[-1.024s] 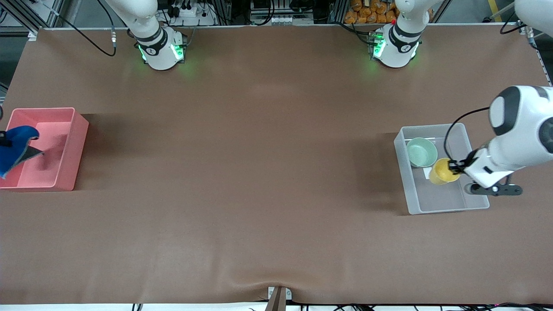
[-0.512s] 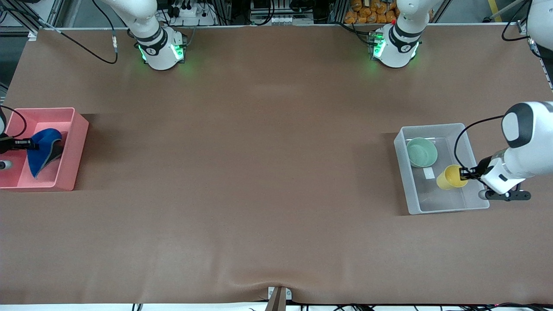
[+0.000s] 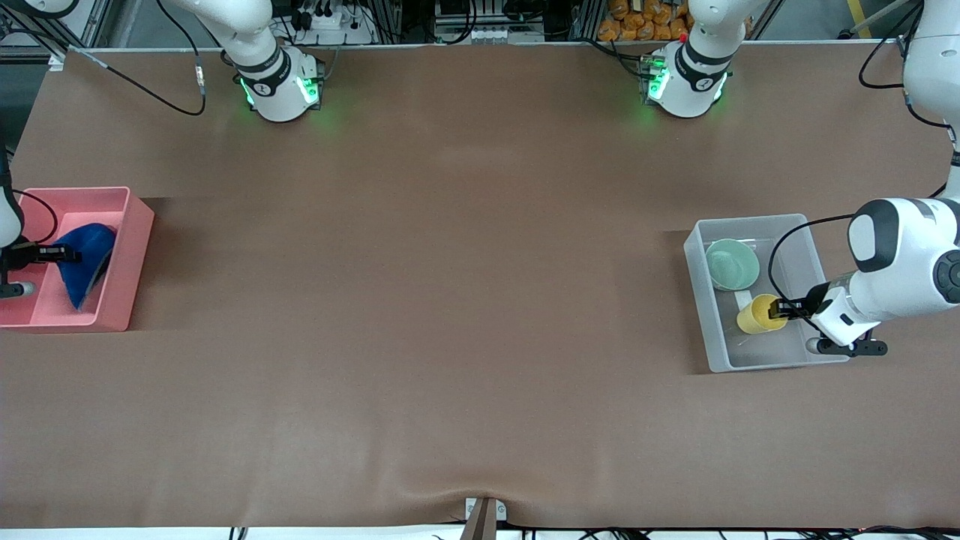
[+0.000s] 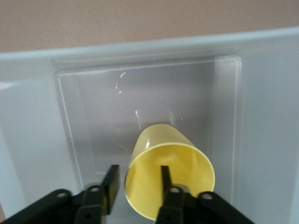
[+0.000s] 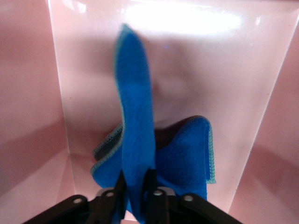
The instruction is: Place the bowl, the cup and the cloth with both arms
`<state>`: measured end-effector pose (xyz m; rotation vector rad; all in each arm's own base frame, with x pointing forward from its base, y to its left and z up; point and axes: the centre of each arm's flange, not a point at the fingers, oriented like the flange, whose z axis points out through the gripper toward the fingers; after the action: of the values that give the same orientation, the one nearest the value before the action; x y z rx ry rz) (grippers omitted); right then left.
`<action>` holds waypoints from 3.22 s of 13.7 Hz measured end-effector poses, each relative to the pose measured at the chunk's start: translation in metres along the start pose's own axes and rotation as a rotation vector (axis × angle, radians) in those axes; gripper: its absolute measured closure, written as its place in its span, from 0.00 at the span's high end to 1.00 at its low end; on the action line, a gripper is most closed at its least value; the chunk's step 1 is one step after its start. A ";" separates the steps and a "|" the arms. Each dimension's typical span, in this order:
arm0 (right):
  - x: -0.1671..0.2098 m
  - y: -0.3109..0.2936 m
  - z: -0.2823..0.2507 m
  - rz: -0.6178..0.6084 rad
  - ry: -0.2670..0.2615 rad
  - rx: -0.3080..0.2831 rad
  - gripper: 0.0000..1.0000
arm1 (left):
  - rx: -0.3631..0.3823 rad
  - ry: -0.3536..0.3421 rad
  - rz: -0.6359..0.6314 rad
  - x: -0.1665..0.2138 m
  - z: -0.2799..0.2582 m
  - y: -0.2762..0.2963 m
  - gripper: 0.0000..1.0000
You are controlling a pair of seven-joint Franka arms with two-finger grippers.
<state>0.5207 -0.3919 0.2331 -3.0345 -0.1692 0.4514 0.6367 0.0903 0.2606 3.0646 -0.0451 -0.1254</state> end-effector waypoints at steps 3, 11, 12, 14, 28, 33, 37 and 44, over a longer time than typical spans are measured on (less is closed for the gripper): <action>0.015 -0.004 -0.034 -0.025 0.051 -0.042 0.59 | 0.037 0.030 0.000 0.001 -0.045 0.003 0.82; 0.017 -0.127 -0.213 -0.010 0.111 -0.139 1.00 | 0.195 0.182 0.008 -0.059 -0.295 0.091 1.00; 0.016 -0.150 -0.229 0.001 0.122 -0.125 1.00 | 0.194 0.191 0.004 -0.062 -0.314 0.092 1.00; 0.012 -0.190 -0.254 0.027 0.144 -0.071 1.00 | 0.193 0.197 -0.004 -0.064 -0.331 0.091 1.00; -0.040 -0.390 -0.353 0.124 0.213 -0.027 1.00 | 0.158 0.208 -0.106 -0.076 -0.347 0.161 1.00; -0.053 -0.382 -0.363 0.109 0.201 -0.085 1.00 | 0.128 0.177 -0.148 -0.089 -0.354 0.148 1.00; -0.064 -0.385 -0.378 0.104 0.218 -0.086 1.00 | 0.074 0.150 -0.168 -0.100 -0.348 0.143 1.00; -0.070 -0.391 -0.388 0.096 0.245 -0.060 1.00 | 0.075 0.136 -0.148 -0.112 -0.352 0.140 1.00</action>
<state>0.5295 -0.0328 0.6563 -3.1319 -0.0240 0.0776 0.5510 -0.0196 0.6304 3.1404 0.1896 0.0778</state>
